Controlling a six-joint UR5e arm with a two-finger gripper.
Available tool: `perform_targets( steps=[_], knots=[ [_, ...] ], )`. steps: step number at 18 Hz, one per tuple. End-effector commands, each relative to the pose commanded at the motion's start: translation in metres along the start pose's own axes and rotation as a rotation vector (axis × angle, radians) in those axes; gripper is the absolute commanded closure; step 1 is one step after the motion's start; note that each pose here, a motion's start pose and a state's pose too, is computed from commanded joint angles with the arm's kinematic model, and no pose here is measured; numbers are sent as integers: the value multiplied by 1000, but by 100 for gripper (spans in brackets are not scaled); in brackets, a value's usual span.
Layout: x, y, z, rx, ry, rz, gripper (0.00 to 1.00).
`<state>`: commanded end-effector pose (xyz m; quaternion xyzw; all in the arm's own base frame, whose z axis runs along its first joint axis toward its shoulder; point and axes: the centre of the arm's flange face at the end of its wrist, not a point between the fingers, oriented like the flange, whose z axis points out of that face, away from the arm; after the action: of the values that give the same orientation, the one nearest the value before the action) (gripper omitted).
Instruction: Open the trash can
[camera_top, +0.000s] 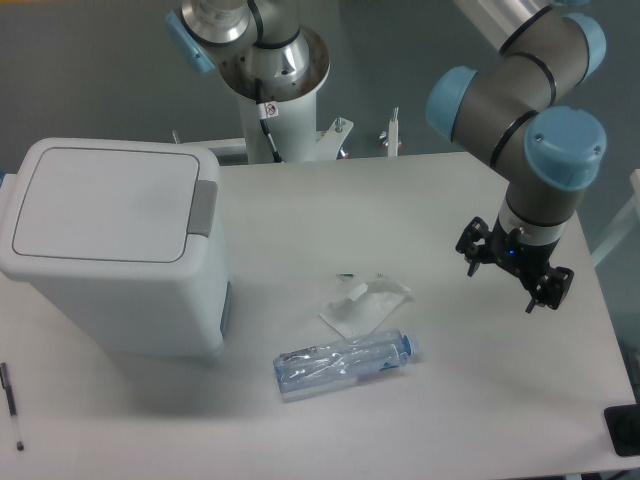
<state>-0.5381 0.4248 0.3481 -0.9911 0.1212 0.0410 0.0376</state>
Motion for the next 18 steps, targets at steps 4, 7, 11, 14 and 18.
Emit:
perform_targets(
  steps=[4,7,11,14,18],
  knots=[
    [4,-7,-4,48,9,-145,0],
    [11,-19,0,56,19,-184,0],
    [26,-31,-7,81,40,-222,0],
    [38,-42,-19,105,99,-295,0],
    [62,-52,-52,131,198,-351,0]
  ],
)
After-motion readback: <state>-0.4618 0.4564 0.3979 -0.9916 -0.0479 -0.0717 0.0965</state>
